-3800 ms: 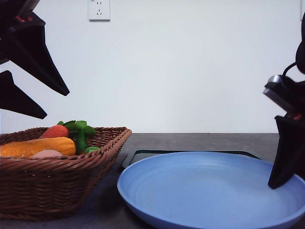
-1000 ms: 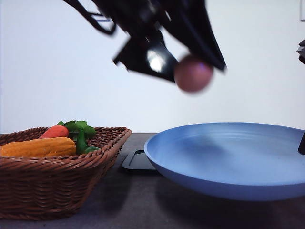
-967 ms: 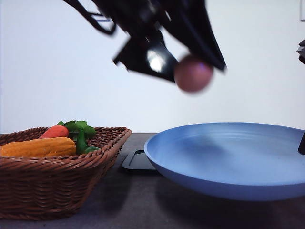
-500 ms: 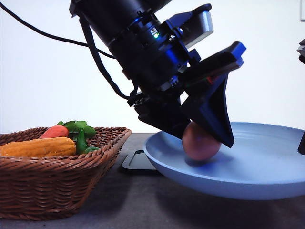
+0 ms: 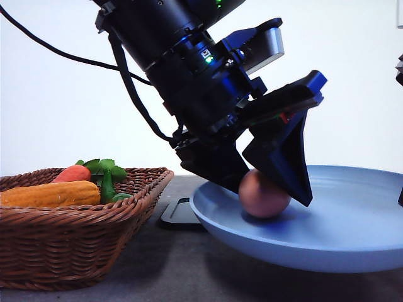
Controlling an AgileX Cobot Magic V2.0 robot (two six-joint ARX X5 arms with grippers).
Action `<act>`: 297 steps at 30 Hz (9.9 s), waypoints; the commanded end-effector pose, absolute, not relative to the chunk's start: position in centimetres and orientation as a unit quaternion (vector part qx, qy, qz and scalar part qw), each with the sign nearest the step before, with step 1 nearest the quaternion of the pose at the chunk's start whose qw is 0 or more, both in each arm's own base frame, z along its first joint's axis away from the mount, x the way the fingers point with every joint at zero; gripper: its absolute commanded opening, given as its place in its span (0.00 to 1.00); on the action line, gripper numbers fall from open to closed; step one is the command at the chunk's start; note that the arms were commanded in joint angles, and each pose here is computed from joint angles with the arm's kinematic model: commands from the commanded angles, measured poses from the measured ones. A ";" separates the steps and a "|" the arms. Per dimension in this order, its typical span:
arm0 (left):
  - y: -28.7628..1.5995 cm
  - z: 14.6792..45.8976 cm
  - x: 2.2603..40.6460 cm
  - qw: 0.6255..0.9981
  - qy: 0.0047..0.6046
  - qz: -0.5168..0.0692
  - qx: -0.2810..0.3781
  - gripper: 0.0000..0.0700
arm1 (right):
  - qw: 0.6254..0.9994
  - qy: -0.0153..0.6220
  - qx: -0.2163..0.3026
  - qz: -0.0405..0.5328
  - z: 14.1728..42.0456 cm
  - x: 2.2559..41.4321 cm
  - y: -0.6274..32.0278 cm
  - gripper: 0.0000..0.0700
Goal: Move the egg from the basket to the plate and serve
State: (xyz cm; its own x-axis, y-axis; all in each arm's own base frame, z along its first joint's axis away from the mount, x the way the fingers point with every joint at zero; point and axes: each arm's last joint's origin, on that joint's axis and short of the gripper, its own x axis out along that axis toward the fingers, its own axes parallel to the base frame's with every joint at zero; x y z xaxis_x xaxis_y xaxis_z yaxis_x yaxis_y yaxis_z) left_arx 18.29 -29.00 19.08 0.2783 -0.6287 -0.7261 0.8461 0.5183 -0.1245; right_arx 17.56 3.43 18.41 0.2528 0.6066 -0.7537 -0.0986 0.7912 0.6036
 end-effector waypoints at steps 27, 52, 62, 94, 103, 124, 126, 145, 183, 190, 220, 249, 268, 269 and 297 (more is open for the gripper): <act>-13.9 40.2 9.5 0.906 0.078 -0.414 0.034 0.58 | 0.773 0.540 0.246 0.224 19.5 27.8 3.6 0.00; -6.8 41.3 4.9 0.909 0.050 -0.414 -0.011 0.58 | 0.758 0.564 0.253 0.207 15.9 36.3 3.7 0.36; -6.9 41.3 4.9 0.908 0.056 -0.414 -0.019 0.58 | 0.774 0.541 0.267 0.193 17.0 36.2 1.3 0.37; -12.9 35.3 15.4 0.945 0.222 -0.128 0.203 0.00 | 0.921 0.348 0.097 0.145 35.1 19.4 1.1 0.00; -8.4 33.1 15.1 0.971 0.206 -0.066 0.097 0.00 | 0.967 0.204 0.021 0.149 32.3 14.6 4.1 0.00; -5.1 25.9 9.8 0.981 0.160 -0.079 -0.074 0.00 | 0.971 0.144 0.039 0.187 22.2 12.3 5.0 0.00; -5.1 25.9 9.8 0.981 0.160 -0.079 -0.075 0.00 | 0.971 0.142 0.040 0.187 22.2 12.3 5.0 0.00; -1.1 27.5 6.1 0.993 0.032 0.016 -0.111 0.00 | 0.971 0.142 0.040 0.187 22.2 12.3 5.0 0.00; -0.1 16.8 9.2 0.992 0.102 0.020 -0.072 0.00 | 0.971 0.142 0.040 0.187 22.2 12.3 5.0 0.00; -0.1 15.6 9.2 0.990 0.111 0.018 -0.083 0.00 | 0.971 0.142 0.040 0.187 22.2 12.3 5.0 0.00; -0.2 14.9 9.2 0.987 0.128 0.019 -0.100 0.00 | 0.971 0.142 0.040 0.187 22.2 12.3 5.0 0.00; -0.2 14.9 9.2 0.987 0.128 0.019 -0.100 0.00 | 0.999 0.009 -0.004 0.049 18.8 9.1 0.7 0.00; -0.2 14.9 9.2 0.987 0.128 0.019 -0.100 0.00 | 0.995 0.074 0.049 0.037 15.2 9.6 0.6 0.00; -0.2 14.9 9.2 0.987 0.128 0.019 -0.100 0.00 | 0.995 0.074 0.049 0.037 15.2 9.6 0.6 0.00; -0.2 14.9 9.2 0.987 0.127 0.019 -0.100 0.00 | 0.995 0.074 0.049 0.037 15.2 9.6 0.6 0.00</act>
